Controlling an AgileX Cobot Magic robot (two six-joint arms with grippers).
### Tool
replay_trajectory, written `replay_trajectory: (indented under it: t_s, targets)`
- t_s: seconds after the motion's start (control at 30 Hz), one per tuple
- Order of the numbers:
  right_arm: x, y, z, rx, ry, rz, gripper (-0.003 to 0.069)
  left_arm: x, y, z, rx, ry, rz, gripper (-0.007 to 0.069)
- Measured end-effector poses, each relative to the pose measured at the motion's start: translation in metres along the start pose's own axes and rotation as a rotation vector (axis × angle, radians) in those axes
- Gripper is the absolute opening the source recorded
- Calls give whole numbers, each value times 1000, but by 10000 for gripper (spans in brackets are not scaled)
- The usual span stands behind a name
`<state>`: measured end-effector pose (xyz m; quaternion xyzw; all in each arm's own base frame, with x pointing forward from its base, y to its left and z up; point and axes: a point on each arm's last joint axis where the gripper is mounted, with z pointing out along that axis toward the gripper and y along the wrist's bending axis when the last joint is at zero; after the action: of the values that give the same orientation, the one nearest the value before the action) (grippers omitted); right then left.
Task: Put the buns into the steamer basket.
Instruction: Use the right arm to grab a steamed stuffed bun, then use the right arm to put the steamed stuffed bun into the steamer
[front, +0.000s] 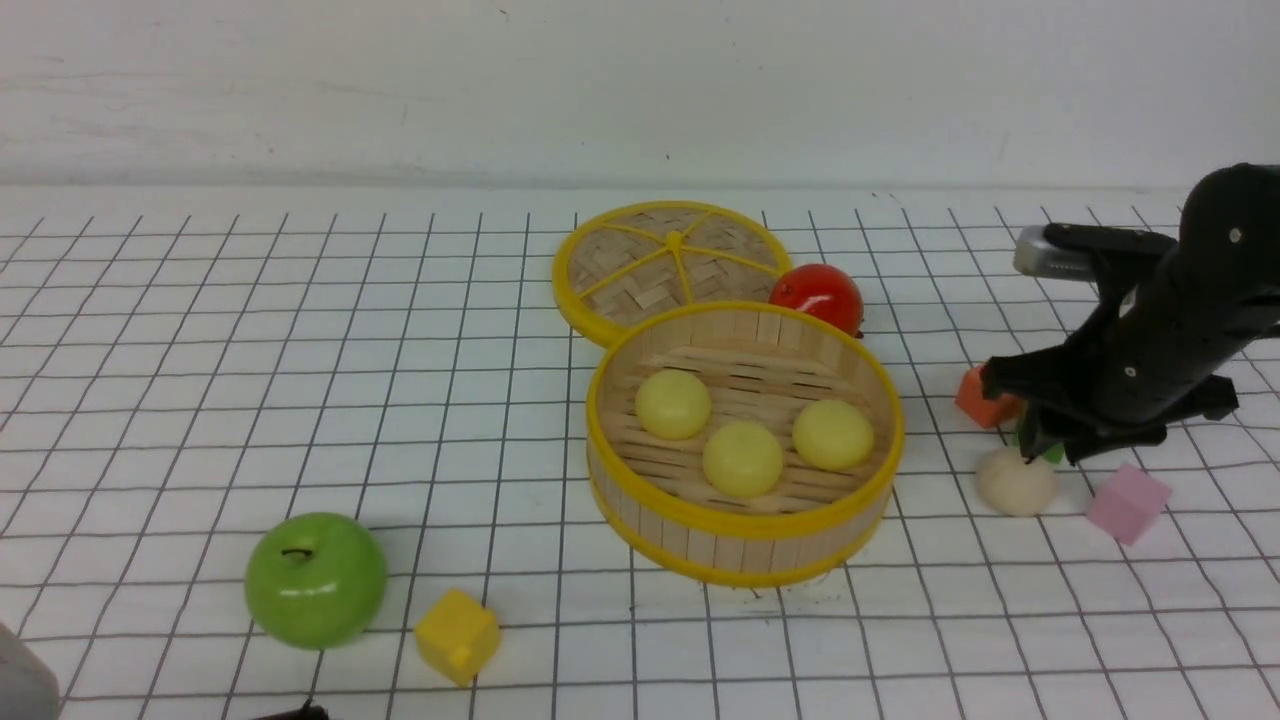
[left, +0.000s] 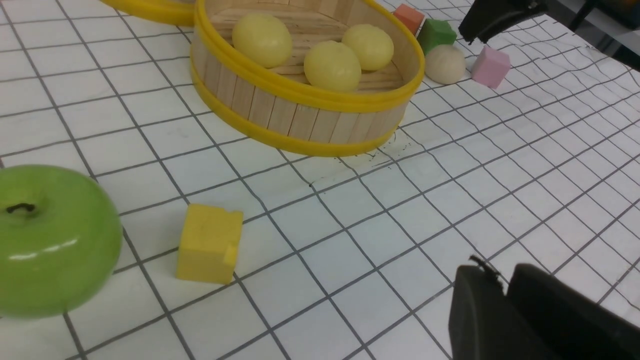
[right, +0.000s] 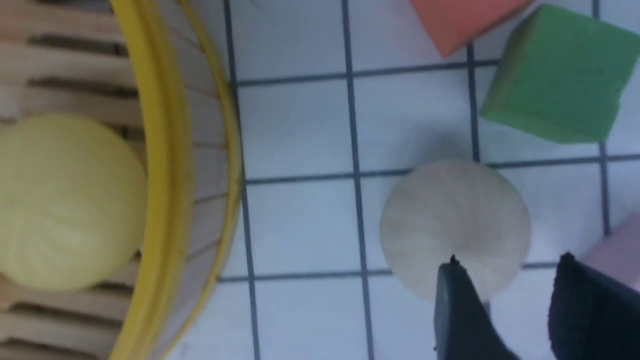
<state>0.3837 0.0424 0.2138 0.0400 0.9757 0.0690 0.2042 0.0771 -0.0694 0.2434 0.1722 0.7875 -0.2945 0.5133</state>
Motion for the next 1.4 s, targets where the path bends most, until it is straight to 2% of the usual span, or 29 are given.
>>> replay_trajectory:
  t_s: [0.3,0.57,0.73,0.8,0.83,0.87,0.93,1.03,1.23,1.27,1.4]
  targets:
    - [-3,-2,28,-4,-26,7,261,0,0,0,0,0,0,91]
    - [-3,-3,34,7,-28,-6,256,0,0,0,0,0,0,92]
    - [-3,-4,34,14,-26,-19,202,0,0,0,0,0,0,92]
    - [-3,-4,35,15,-24,-42,132,0,0,0,0,0,0,92]
    - [-3,-4,35,15,-24,-43,125,0,0,0,0,0,0,92]
    - [-3,-4,34,16,-22,-62,62,0,0,0,0,0,0,93]
    - [-3,-4,32,16,-18,-81,12,0,0,0,0,0,0,95]
    - [-4,-2,20,10,-29,-88,3,0,0,0,0,0,0,99]
    - [-13,30,-31,-81,-155,-139,3,0,0,0,0,0,0,105]
    - [-16,49,-42,-135,-191,-178,6,0,0,0,0,0,0,107]
    - [-23,92,-43,-241,-249,-250,10,0,0,0,0,0,0,110]
